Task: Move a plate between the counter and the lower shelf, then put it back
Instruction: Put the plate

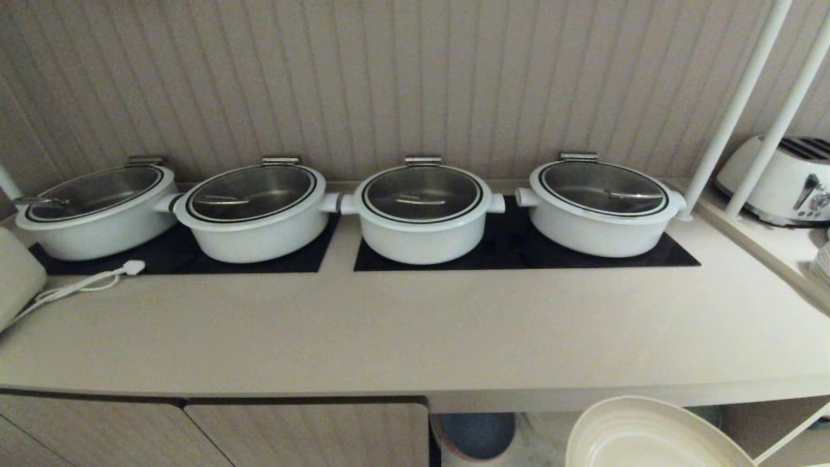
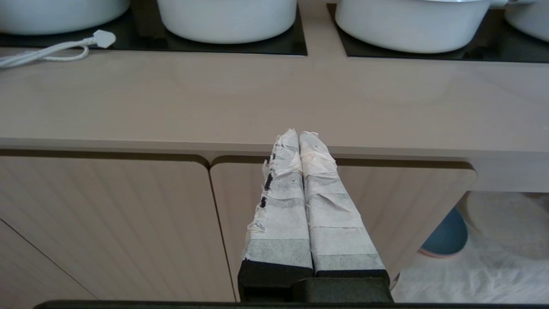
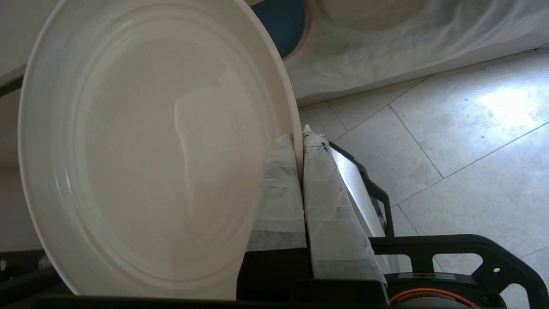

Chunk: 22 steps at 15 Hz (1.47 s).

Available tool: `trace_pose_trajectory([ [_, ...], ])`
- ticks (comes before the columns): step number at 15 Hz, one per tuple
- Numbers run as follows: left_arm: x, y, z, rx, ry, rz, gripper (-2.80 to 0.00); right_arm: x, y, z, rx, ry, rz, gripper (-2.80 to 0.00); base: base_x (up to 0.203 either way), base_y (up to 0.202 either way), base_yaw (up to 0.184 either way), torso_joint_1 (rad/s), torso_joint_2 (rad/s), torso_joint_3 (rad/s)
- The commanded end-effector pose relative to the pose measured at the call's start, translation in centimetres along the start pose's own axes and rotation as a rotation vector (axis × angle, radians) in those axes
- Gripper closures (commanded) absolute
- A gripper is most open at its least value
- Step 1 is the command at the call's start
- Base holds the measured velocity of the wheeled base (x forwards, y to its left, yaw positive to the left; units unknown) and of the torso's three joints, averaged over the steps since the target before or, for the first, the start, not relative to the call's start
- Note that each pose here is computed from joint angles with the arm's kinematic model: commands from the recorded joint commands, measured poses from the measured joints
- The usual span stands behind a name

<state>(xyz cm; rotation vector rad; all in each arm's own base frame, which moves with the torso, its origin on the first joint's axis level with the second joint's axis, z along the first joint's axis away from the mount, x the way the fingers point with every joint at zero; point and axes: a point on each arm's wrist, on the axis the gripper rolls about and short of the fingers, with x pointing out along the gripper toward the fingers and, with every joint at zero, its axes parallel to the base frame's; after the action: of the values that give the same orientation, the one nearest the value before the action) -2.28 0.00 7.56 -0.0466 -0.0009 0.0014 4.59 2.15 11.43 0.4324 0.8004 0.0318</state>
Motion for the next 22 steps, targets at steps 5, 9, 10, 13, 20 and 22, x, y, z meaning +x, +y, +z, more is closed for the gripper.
trace_pose_trajectory([
  [5,0.0,0.0,0.0,-0.001,-0.001,0.0,0.0,0.0,0.0,0.0,0.005,-0.004,0.001,0.0,0.0,0.0,0.0,0.0,0.0,0.0],
  [9,0.0,0.0,0.0,-0.001,-0.001,0.0,0.0,-0.1,0.0,0.1,0.01,-0.01,0.008,0.0,0.0,0.0,0.0,0.0,0.0,0.0],
  [10,0.0,0.0,0.0,-0.001,-0.001,0.0,0.0,-0.2,0.0,0.1,0.009,-0.012,0.01,0.0,0.0,0.0,0.0,0.0,0.0,0.0],
  [13,0.0,0.0,0.0,-0.001,-0.001,0.0,0.0,-0.5,0.4,0.6,0.017,-0.02,0.035,0.0,0.0,0.0,0.0,0.0,0.0,0.0],
  [20,0.0,0.0,0.0,-0.001,-0.001,0.0,0.0,0.1,1.8,1.8,0.009,0.011,0.027,0.0,0.0,0.0,0.0,0.0,0.0,0.0],
  [22,0.0,0.0,0.0,-0.001,-0.001,0.0,0.0,0.5,2.6,2.6,0.006,0.025,0.021,0.0,0.0,0.0,0.0,0.0,0.0,0.0],
])
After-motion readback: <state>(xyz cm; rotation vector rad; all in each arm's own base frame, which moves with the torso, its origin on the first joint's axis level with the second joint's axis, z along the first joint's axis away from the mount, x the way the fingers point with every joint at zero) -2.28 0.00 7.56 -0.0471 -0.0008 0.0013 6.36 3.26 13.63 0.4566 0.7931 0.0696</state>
